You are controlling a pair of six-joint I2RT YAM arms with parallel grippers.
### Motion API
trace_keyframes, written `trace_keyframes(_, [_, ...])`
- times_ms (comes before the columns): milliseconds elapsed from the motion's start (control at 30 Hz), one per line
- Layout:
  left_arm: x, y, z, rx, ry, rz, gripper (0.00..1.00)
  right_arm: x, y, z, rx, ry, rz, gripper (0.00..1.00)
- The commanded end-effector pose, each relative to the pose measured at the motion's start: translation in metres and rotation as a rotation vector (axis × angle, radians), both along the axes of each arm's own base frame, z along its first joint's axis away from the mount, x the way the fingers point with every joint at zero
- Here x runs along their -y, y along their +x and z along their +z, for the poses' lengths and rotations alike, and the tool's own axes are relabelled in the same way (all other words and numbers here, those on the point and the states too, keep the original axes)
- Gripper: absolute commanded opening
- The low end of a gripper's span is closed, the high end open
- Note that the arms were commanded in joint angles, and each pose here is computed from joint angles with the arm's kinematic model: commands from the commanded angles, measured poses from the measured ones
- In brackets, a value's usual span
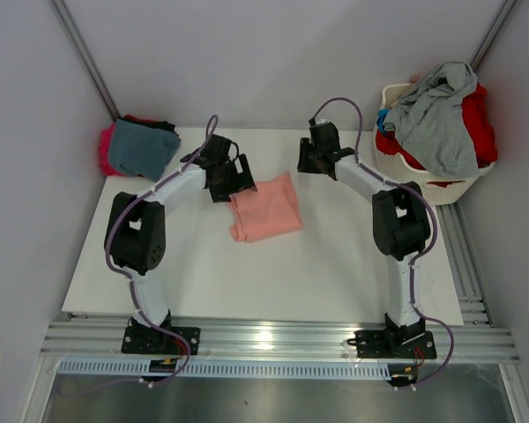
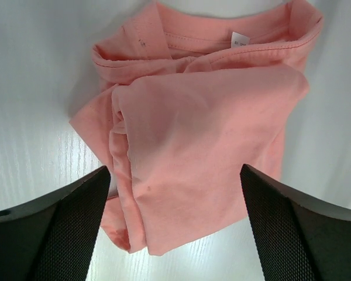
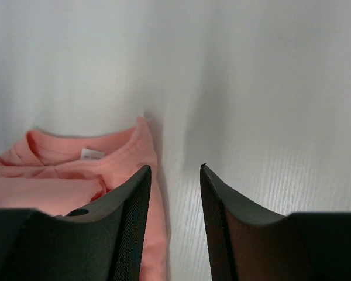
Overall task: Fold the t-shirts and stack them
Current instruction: Fold the long partially folded tshirt into a neat square
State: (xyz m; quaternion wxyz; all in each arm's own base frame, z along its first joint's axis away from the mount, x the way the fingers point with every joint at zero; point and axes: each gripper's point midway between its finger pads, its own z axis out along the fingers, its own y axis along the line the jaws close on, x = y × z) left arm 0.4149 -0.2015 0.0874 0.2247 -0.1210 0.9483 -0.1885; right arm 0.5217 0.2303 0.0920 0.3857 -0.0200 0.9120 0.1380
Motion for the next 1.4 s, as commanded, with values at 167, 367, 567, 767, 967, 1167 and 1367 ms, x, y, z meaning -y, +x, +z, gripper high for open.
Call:
trace_keyframes(167, [0.003, -0.011, 0.027, 0.070, -0.048, -0.027, 0.98, -0.006, -0.037, 0.055, 0.099, -0.011, 0.009, 0.44])
trace_keyframes(367, [0.017, -0.042, 0.044, 0.131, -0.131, -0.112, 0.98, 0.004, -0.096, 0.054, 0.059, 0.000, 0.010, 0.47])
trace_keyframes(567, [0.048, -0.043, 0.052, 0.153, -0.206, -0.223, 0.98, -0.016, -0.126, 0.042, -0.060, 0.137, 0.081, 0.52])
trace_keyframes(767, [0.081, -0.034, 0.046, 0.092, -0.256, -0.349, 0.97, -0.051, -0.155, 0.030, -0.124, 0.336, 0.136, 0.49])
trace_keyframes(967, [0.101, -0.006, 0.029, 0.022, -0.268, -0.381, 0.97, -0.097, -0.175, 0.024, -0.129, 0.429, 0.233, 0.09])
trace_keyframes(1167, [0.110, 0.003, -0.007, -0.088, -0.264, -0.392, 0.93, -0.133, -0.179, 0.005, -0.185, 0.431, 0.275, 0.00])
trace_keyframes(1367, [0.095, 0.007, -0.037, -0.151, -0.179, -0.362, 0.91, -0.143, -0.178, -0.018, -0.214, 0.388, 0.276, 0.00])
